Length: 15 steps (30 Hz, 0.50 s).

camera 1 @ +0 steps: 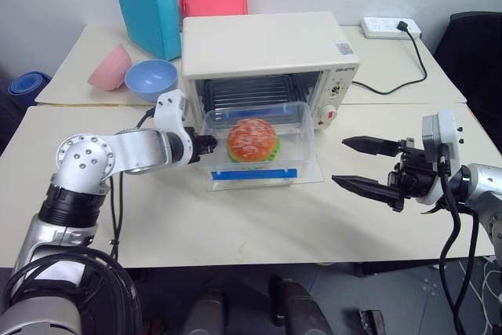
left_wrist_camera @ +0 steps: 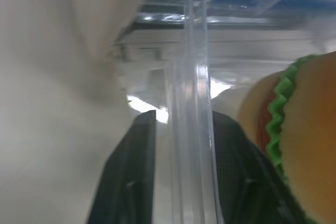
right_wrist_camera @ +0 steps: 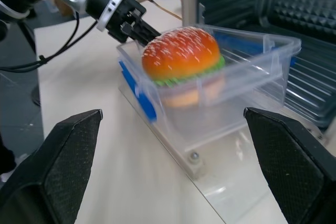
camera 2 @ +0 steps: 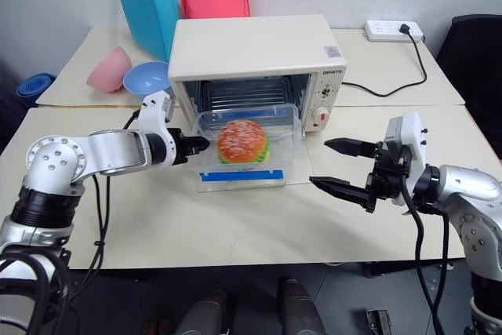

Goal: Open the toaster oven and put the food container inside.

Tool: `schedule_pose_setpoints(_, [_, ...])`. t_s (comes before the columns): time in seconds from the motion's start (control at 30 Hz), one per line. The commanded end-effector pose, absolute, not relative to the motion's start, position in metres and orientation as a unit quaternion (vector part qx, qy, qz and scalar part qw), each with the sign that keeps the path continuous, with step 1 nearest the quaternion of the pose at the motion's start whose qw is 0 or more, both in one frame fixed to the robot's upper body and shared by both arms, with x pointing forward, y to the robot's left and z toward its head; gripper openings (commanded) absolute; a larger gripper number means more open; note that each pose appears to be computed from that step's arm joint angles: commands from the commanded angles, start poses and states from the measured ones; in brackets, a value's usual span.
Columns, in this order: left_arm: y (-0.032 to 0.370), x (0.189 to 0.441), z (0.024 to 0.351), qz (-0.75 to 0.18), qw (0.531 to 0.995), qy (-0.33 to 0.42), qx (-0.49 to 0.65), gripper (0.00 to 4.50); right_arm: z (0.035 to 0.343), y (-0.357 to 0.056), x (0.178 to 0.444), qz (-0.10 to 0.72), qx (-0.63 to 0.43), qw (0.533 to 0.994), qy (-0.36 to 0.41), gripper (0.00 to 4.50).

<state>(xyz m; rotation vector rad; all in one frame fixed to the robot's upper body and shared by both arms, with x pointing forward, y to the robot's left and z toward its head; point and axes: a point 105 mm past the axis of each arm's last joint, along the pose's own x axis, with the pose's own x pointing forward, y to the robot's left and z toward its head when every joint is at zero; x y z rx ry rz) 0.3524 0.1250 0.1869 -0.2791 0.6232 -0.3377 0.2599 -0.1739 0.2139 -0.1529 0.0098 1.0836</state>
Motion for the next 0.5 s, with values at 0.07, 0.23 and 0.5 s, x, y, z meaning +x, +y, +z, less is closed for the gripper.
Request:
schedule_pose_setpoints(0.07, [0.131, 0.357, 0.202, -0.175, 0.936, 0.269, -0.143, 3.13, 0.224, -0.177, 0.259, 0.493, -0.101, 0.864, -0.024, 4.50])
schedule_pose_setpoints(0.23, [0.143, 0.346, 0.238, -0.236, 0.949, 0.167, -0.124, 3.40, 0.224, -0.177, 0.257, 0.489, -0.094, 0.867, -0.025, 4.32])
schedule_pose_setpoints(0.5, [0.147, 0.267, 0.246, -0.511, 0.852, 0.097, -0.063, 1.88, 0.215, -0.157, 0.239, 0.552, -0.058, 0.832, 0.006, 1.85])
